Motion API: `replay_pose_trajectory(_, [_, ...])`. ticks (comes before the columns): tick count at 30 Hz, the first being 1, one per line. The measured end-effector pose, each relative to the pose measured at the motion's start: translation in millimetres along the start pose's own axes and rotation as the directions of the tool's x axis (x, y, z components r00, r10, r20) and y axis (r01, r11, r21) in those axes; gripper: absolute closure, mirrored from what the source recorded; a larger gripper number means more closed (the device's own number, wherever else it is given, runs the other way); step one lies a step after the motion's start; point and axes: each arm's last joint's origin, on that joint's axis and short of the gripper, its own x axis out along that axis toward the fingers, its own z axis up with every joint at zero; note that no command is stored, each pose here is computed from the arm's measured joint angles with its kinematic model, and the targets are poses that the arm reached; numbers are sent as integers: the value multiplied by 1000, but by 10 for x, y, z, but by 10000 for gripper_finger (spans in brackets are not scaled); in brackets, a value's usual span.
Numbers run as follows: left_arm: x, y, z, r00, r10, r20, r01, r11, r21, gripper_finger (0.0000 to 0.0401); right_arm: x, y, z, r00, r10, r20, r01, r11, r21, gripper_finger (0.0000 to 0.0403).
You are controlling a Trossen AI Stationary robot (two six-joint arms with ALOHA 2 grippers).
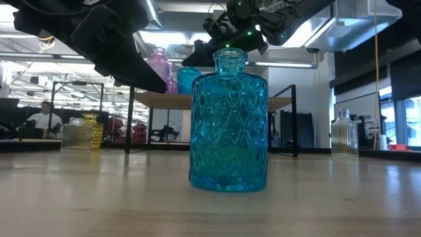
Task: Sort vases onto shelf
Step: Put the blue flower vase on the shelf aligned with the other blue flower vase
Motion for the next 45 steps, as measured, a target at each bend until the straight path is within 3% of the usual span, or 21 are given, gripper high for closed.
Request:
replay_pose_trajectory(8, [0, 1, -1, 1000, 1, -1, -1, 1000, 0, 268, -145, -24, 308, 998, 29, -50, -30, 999, -17, 171])
replay_pose_trajectory(15, [-4, -9, -3, 1000, -8, -1, 8, 1000, -1, 268, -672, 85, 714, 988, 119, -102, -124, 992, -36, 171])
replay_pose_trajectory(20, [-12, -31, 5, 1000, -19, 9, 19, 1000, -1, 268, -1054, 250, 811, 945, 229, -233, -238, 971, -12, 171])
replay_pose_trajectory(26, [-13, -37, 11, 999, -39, 12, 39, 999, -11, 268, -1346, 730, 507, 830, 451, -327, -451, 889, 83, 171])
replay_pose_trajectory(30, [-15, -64, 2, 991, -135, -16, 135, 990, -36, 268, -1485, 1178, 121, 731, 563, -385, -571, 814, 108, 171])
replay_pose_trajectory(33, [-22, -91, -6, 980, -199, -32, 197, 979, -58, 268, -1610, 1488, -106, 686, 636, -353, -643, 757, 113, 171])
replay_pose_trajectory(38, [-14, -182, -49, 977, -210, -30, 209, 977, -47, 268, -1827, 1841, -367, 651, 710, -269, -711, 694, 109, 171])
replay_pose_trajectory(45, [130, -350, -207, 973, -226, -36, 224, 973, -65, 268, -1885, 2091, -475, 653, 748, -116, -735, 663, 139, 171])
